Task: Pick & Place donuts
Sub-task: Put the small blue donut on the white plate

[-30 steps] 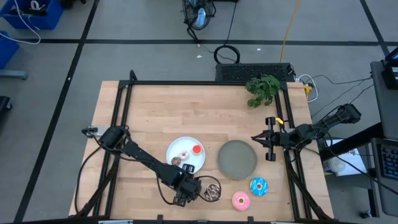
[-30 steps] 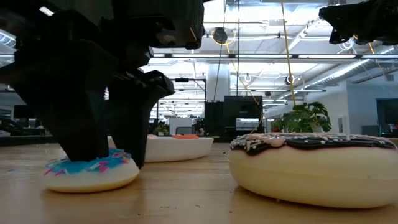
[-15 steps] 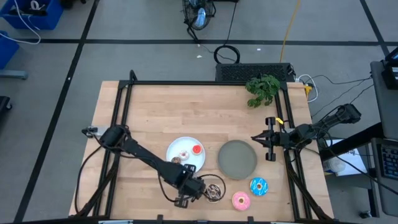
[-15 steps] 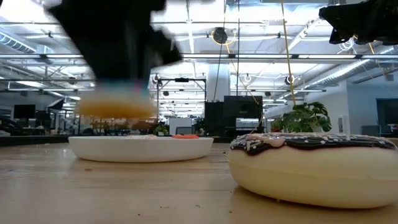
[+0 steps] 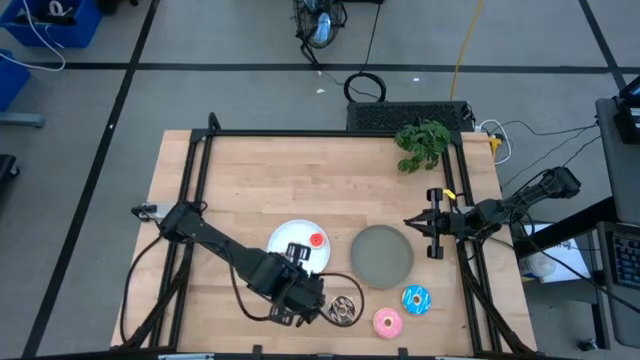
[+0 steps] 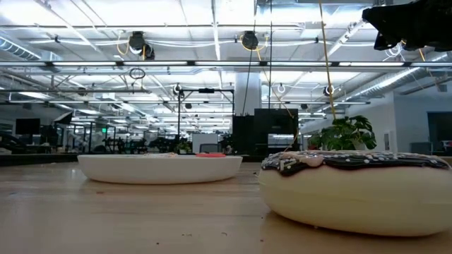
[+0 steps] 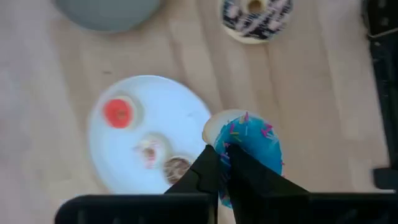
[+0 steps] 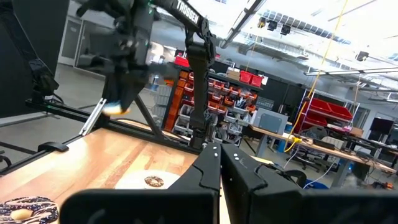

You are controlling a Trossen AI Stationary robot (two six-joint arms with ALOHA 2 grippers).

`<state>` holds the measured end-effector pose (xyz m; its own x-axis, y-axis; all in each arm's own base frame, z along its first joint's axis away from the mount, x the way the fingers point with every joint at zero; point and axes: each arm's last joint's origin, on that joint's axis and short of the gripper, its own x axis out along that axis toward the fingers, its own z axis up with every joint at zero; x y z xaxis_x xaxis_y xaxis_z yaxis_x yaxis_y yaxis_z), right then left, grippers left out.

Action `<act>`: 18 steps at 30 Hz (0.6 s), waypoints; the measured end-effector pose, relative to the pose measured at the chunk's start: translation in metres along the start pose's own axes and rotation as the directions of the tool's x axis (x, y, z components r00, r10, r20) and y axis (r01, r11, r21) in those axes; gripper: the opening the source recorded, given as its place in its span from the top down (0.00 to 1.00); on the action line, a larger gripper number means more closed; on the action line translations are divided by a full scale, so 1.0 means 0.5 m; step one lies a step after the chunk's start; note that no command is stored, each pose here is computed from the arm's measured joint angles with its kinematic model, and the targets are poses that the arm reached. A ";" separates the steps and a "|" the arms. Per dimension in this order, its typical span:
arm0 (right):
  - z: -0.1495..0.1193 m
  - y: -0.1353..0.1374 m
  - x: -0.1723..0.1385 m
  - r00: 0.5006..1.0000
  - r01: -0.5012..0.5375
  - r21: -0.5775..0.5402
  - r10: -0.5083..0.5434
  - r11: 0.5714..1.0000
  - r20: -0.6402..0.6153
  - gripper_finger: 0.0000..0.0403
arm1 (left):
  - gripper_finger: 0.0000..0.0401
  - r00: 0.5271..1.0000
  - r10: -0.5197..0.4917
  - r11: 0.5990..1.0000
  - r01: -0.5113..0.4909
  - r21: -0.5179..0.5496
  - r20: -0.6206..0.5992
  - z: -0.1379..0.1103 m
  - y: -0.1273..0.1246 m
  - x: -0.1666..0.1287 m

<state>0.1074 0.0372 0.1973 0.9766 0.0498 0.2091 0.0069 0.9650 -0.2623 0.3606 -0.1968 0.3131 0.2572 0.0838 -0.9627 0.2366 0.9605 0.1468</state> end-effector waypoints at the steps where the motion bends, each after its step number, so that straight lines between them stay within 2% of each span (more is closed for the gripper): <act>1: 0.000 0.000 0.000 1.000 0.000 0.000 0.000 1.000 0.000 1.00 | 0.96 1.000 0.013 1.000 -0.013 -0.004 -0.002 -0.001 0.006 -0.008; 5: 0.000 0.000 0.000 1.000 0.000 -0.001 0.000 1.000 0.000 1.00 | 0.98 0.999 0.024 0.999 -0.025 -0.024 -0.021 0.000 0.029 -0.011; 10: 0.000 0.000 0.000 1.000 0.000 0.000 0.000 1.000 0.001 1.00 | 0.94 0.998 0.041 0.999 -0.041 -0.004 -0.045 0.002 0.051 0.006; 15: 0.001 0.000 0.000 1.000 0.002 0.002 -0.002 1.000 0.006 1.00 | 0.97 0.992 0.103 0.995 -0.101 0.021 -0.074 0.005 0.095 0.061; 18: 0.001 0.000 0.000 1.000 0.002 0.001 -0.002 1.000 0.006 1.00 | 0.98 0.994 0.073 0.997 -0.072 0.009 -0.084 0.006 0.126 0.113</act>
<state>0.1073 0.0372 0.1980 0.9752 0.0491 0.2157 0.0090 0.9654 -0.2606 0.3929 -0.1326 0.2687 0.1941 0.1753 -0.9652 0.2255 0.9496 0.2178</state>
